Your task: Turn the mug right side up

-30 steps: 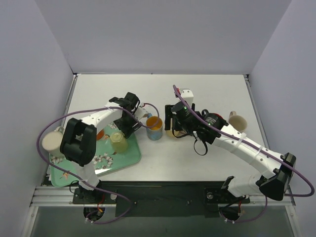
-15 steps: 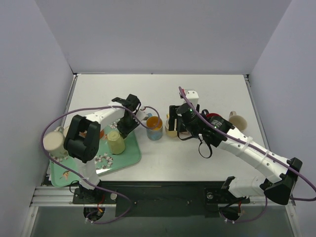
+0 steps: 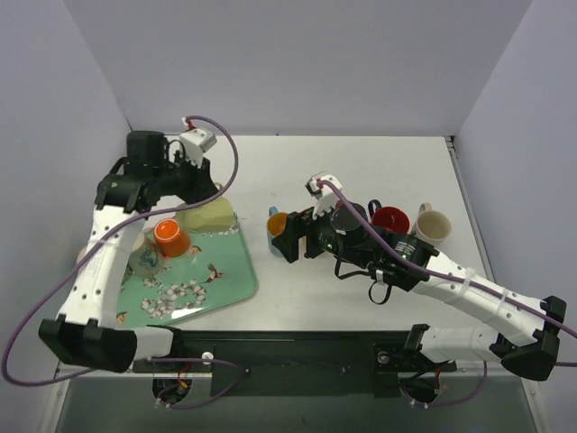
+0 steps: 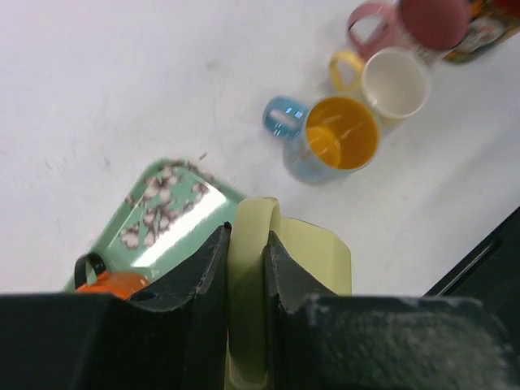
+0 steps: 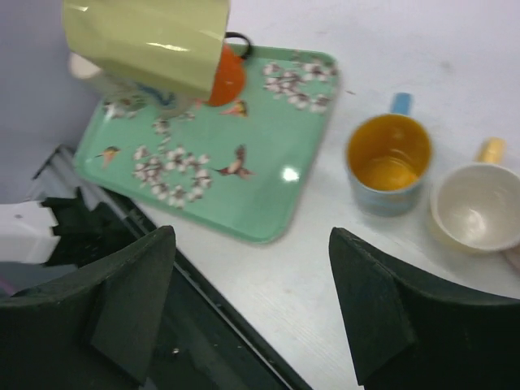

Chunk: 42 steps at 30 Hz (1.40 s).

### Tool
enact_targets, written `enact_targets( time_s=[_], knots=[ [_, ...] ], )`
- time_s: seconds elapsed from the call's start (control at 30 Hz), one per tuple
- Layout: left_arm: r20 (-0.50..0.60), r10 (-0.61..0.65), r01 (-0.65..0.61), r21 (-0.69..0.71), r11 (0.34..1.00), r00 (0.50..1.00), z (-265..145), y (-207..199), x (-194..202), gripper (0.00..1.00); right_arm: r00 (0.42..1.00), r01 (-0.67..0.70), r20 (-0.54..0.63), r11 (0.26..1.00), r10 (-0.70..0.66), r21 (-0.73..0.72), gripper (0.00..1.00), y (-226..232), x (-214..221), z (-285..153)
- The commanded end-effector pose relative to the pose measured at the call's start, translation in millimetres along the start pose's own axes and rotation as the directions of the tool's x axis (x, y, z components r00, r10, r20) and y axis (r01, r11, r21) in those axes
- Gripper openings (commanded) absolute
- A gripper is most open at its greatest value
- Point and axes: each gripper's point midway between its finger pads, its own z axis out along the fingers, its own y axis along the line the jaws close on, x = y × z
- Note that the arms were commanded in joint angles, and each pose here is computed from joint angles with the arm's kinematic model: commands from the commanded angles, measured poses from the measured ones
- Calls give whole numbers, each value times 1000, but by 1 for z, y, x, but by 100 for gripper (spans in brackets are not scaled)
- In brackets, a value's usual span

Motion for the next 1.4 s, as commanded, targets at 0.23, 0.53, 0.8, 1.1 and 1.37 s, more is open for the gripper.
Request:
enact_targets(
  time_s=[0.23,0.53,0.8,1.1,1.37],
  knots=[
    [421,-181,-31,448,894,889,-118,-112,-101,0,954,-88,175,786,244,-612,73,130,-68,-10],
    [385,-272,-17,602,798,882,-125,-133,-105,0,951,-80,166,724,262,-685,49,156,-69,-2],
    [391,-96,-14,270,963,915,-82,-76,-73,86,982,-89,131,947,135,-310,0,81,-37,16],
    [75,38,-14,-291,957,996,-58,32,5,88,944,250,-290,914,-157,321,0,-53,66,-23],
    [-66,38,-60,-382,922,997,-40,59,40,90,863,212,-490,790,124,575,0,-166,160,-61]
  ],
)
